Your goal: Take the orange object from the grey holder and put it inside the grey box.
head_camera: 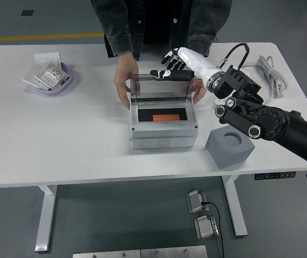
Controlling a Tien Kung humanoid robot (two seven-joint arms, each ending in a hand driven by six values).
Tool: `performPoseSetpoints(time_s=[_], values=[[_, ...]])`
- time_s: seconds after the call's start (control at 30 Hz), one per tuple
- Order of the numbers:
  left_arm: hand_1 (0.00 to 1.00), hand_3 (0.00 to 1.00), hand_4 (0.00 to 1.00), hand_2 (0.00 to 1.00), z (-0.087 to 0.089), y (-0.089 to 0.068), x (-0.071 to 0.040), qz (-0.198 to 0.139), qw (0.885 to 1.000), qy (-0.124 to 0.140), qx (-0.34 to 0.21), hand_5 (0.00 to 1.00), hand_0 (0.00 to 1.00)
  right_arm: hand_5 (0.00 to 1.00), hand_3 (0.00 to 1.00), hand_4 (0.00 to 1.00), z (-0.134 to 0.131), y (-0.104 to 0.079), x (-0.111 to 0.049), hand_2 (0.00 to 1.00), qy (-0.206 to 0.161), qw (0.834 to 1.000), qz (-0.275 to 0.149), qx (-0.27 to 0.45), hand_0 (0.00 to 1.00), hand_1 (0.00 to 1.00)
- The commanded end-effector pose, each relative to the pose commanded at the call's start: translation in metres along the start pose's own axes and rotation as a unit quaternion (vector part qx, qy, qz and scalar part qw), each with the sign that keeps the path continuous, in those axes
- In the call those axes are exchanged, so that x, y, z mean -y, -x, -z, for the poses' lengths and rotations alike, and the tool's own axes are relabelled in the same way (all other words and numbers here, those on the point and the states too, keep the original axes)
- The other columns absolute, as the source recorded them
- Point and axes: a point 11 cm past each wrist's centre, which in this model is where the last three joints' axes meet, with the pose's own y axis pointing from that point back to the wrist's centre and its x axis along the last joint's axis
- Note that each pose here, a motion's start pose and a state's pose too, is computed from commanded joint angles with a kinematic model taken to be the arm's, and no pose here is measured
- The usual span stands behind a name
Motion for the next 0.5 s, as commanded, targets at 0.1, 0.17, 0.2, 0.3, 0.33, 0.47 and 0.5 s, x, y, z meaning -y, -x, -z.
performPoseSetpoints(time_s=[0.1, 0.17, 0.2, 0.3, 0.33, 0.47, 0.5], values=[[0.656, 0.606, 0.652, 0.604, 0.001, 0.0, 0.0, 0.0, 1.0, -0.001, -0.001, 0.193, 0.614, 0.771, 0.671, 0.965, 0.0, 0.005, -0.007, 0.585, -0.009, 1.0, 0.005, -0.008, 0.618, 0.532], [0.656, 0.606, 0.652, 0.604, 0.001, 0.0, 0.0, 0.0, 1.0, -0.001, -0.002, 0.193, 0.614, 0.771, 0.671, 0.965, 0.002, 0.006, -0.012, 0.585, -0.015, 1.0, 0.008, -0.013, 0.618, 0.532], [0.656, 0.606, 0.652, 0.604, 0.001, 0.0, 0.0, 0.0, 1.0, -0.001, -0.002, 0.193, 0.614, 0.771, 0.671, 0.965, 0.002, 0.007, -0.014, 0.585, -0.017, 1.0, 0.008, -0.014, 0.618, 0.532], [0.656, 0.605, 0.651, 0.604, 0.001, 0.0, 0.0, 0.0, 1.0, 0.0, -0.003, 0.191, 0.614, 0.772, 0.67, 0.964, 0.002, 0.008, -0.02, 0.584, -0.023, 0.999, 0.01, -0.019, 0.617, 0.528], [0.656, 0.605, 0.651, 0.604, 0.0, 0.0, 0.0, 0.0, 1.0, 0.0, -0.003, 0.191, 0.614, 0.772, 0.67, 0.964, 0.002, 0.009, -0.022, 0.584, -0.025, 0.999, 0.011, -0.022, 0.617, 0.528], [0.656, 0.605, 0.651, 0.604, 0.0, 0.001, 0.0, 0.001, 1.0, 0.001, -0.004, 0.191, 0.614, 0.772, 0.67, 0.964, 0.004, 0.009, -0.03, 0.584, -0.033, 0.999, 0.013, -0.029, 0.617, 0.528], [0.656, 0.606, 0.651, 0.604, 0.0, 0.001, 0.0, 0.001, 1.0, 0.0, -0.004, 0.189, 0.615, 0.774, 0.67, 0.961, 0.004, 0.009, -0.032, 0.583, -0.035, 0.999, 0.012, -0.03, 0.607, 0.528]])
